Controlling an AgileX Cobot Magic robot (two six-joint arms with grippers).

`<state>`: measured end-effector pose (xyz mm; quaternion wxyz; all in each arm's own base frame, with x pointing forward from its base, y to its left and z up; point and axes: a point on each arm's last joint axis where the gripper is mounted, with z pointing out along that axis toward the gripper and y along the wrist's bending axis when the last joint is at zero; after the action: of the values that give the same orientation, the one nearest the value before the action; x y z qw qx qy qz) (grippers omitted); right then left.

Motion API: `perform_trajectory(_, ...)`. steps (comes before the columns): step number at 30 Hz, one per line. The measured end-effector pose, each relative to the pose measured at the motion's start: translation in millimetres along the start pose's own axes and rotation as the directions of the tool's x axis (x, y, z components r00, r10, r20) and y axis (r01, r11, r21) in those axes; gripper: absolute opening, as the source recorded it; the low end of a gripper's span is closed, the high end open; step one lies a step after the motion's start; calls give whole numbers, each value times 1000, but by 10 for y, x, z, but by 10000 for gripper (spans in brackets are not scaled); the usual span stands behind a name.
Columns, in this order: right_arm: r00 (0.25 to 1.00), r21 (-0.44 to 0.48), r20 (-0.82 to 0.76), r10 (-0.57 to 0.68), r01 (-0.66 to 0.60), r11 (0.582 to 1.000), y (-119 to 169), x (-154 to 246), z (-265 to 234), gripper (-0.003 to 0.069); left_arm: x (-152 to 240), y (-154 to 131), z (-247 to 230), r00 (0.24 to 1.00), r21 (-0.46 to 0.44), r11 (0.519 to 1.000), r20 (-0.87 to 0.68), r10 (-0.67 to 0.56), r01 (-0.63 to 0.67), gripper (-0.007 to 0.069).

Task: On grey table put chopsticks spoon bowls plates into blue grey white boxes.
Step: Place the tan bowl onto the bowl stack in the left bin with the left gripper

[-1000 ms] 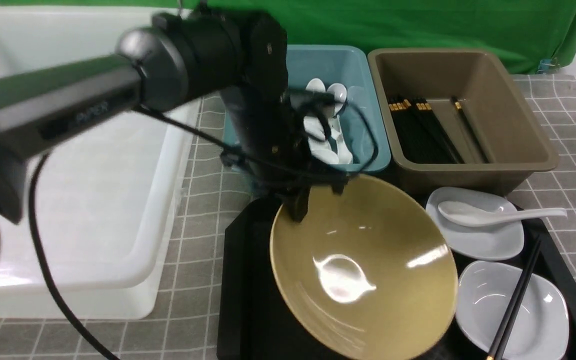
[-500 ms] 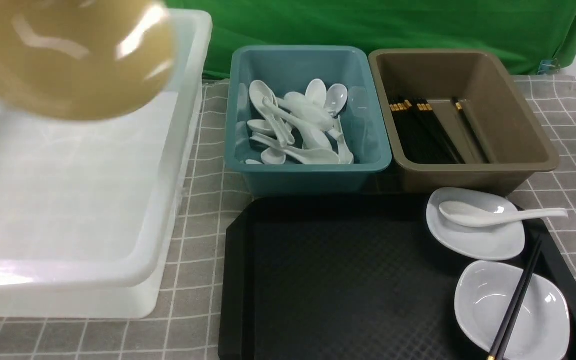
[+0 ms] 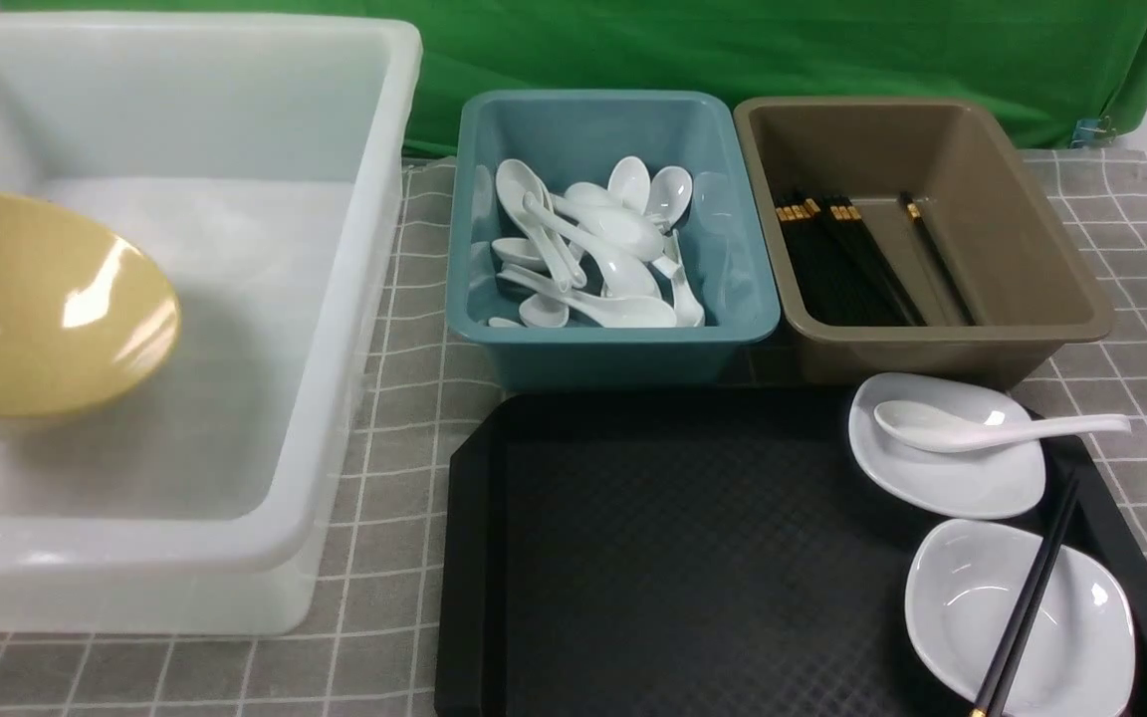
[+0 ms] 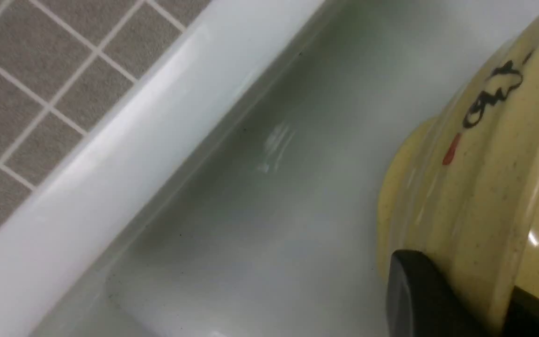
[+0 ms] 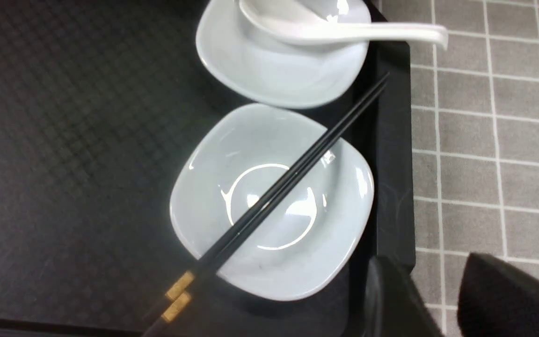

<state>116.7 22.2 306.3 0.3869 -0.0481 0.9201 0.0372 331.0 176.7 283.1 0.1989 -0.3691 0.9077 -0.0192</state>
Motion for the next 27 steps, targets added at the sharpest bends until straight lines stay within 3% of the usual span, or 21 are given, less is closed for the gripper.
perform_trajectory(8, 1000, 0, 3, 0, 0, 1000, 0, -3, 0, 220, -15, 41, 155, 1000, -39, 999, -17, 7, -8, 132)
perform_trajectory(11, 1000, 0, 3, 0, 0, 1000, 0, -3, 0, 220, -12, 45, 158, 1000, -44, 999, -23, 9, -10, 222)
perform_trajectory(12, 1000, -1, 5, 0, 0, 1000, 1, -4, 0, 221, -15, 47, 144, 1000, -49, 999, -28, 12, -14, 288)
perform_trajectory(19, 1000, 0, 3, 1, -1, 1000, 0, -3, 0, 235, -75, 39, -117, 998, -90, 995, -53, 36, -41, 497)
perform_trajectory(22, 1000, 3, -15, -1, 1, 1000, -2, -11, -29, 237, -126, 7, -340, 998, -90, 995, -44, 40, -44, 536)
perform_trajectory(27, 996, 14, -90, -5, 7, 1000, 3, -85, -21, 239, -117, -58, -534, 999, -28, 998, -12, 48, -48, 521)
